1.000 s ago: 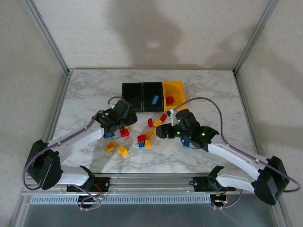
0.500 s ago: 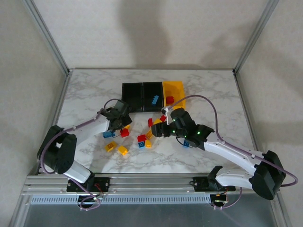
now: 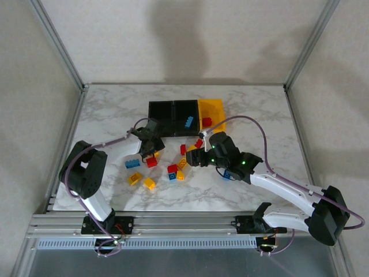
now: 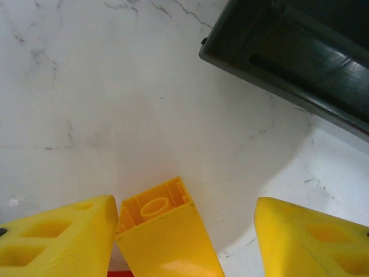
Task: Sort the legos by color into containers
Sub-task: Pick up the lego from the center of the table.
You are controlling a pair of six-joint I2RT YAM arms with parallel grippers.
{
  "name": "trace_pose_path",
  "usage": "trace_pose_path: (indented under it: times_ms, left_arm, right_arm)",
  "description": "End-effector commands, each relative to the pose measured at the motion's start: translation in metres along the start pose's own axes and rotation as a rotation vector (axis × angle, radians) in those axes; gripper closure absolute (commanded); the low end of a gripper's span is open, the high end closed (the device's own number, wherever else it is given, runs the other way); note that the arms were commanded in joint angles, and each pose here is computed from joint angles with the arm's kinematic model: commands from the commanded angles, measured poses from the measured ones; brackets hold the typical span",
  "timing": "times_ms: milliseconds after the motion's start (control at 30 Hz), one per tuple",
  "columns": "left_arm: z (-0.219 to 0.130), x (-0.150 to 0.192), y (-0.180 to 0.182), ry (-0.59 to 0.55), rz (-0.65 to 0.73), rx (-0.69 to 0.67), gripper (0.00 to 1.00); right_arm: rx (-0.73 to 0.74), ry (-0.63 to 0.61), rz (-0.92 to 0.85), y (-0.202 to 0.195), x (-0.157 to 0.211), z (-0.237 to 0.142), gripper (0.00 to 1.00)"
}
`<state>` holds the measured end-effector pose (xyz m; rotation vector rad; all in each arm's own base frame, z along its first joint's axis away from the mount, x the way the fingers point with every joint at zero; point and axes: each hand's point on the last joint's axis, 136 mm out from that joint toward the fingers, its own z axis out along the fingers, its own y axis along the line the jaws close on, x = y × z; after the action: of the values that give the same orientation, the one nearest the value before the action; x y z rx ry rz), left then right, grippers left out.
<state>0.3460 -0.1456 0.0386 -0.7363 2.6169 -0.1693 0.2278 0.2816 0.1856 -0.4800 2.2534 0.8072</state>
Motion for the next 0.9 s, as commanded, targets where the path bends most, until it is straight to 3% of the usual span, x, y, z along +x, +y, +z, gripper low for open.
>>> trace_pose_path:
  times_ms: [0, 200, 433, 567, 667, 867]
  left_arm:
    - [0.003, -0.001, -0.001, 0.006, 0.007, 0.000, 0.40]
    - [0.005, 0.004, -0.006, 0.023, 0.019, 0.012, 0.53]
    - [0.009, 0.014, -0.010, 0.050, 0.072, 0.002, 0.52]
    - [0.007, 0.011, -0.009, 0.037, 0.083, -0.011, 0.71]
    - [-0.001, 0.003, -0.015, 0.019, 0.086, 0.008, 0.79]
    - [-0.034, -0.031, -0.039, -0.054, 0.113, 0.045, 0.85]
  right_arm:
    - [0.017, 0.001, -0.029, -0.001, 0.002, 0.001, 0.33]
    - [0.043, 0.011, -0.024, -0.007, 0.005, 0.004, 0.33]
    - [0.059, 0.008, -0.016, -0.011, 0.006, 0.002, 0.34]
    - [0.056, 0.005, -0.009, -0.011, 0.006, 0.002, 0.34]
    - [0.057, 0.001, -0.008, -0.011, 0.005, 0.001, 0.34]
    - [0.039, -0.002, -0.012, -0.006, 0.001, -0.001, 0.34]
